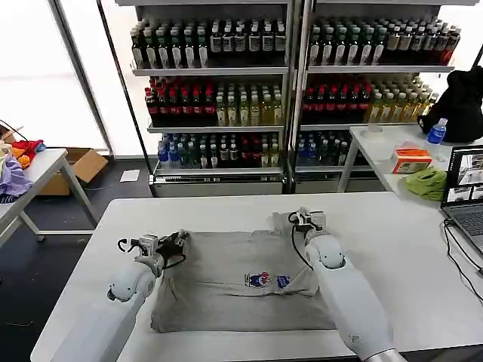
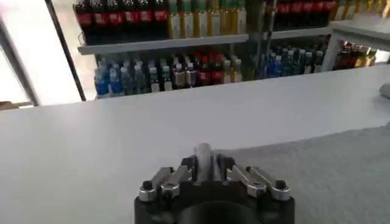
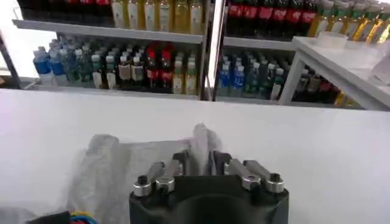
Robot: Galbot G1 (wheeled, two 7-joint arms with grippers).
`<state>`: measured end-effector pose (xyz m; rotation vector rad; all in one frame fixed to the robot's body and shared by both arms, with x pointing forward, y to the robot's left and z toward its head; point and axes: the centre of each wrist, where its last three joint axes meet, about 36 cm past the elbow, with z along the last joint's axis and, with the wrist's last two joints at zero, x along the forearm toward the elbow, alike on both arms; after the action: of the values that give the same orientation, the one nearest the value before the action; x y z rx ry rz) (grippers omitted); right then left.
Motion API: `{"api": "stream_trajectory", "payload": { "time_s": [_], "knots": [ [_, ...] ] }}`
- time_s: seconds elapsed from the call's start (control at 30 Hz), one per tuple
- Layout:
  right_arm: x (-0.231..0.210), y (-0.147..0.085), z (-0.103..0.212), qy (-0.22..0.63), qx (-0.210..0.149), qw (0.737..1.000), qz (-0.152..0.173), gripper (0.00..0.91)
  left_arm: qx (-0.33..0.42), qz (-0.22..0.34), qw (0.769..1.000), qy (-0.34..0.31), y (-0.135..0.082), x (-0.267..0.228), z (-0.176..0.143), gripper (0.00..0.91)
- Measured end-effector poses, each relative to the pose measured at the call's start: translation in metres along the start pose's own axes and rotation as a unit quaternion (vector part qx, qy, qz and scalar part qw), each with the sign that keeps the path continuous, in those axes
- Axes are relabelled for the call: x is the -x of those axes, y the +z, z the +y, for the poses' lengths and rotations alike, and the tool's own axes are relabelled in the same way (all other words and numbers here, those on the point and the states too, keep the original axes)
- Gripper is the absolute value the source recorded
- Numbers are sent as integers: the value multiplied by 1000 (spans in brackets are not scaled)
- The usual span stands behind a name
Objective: Fold and organize the clothes.
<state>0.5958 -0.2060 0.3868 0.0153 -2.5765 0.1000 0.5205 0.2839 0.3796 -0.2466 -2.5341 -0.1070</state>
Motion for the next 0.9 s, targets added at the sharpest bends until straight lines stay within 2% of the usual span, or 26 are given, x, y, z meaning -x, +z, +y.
{"api": "stream_trajectory", "payload": {
  "time_s": [0.33, 0.7, 0.9],
  "knots": [
    [-20, -7, -7, -5, 19, 1000, -24, 0, -5, -25, 1000, -3, -3, -6, 0, 0],
    [-69, -26, -18, -20, 32, 995, -91, 0, -6, -85, 996, -1, -10, -30, 2, 0],
    [-101, -28, -18, -24, 30, 992, -121, 0, -4, -104, 995, 5, -10, -48, 0, 0]
  ]
}}
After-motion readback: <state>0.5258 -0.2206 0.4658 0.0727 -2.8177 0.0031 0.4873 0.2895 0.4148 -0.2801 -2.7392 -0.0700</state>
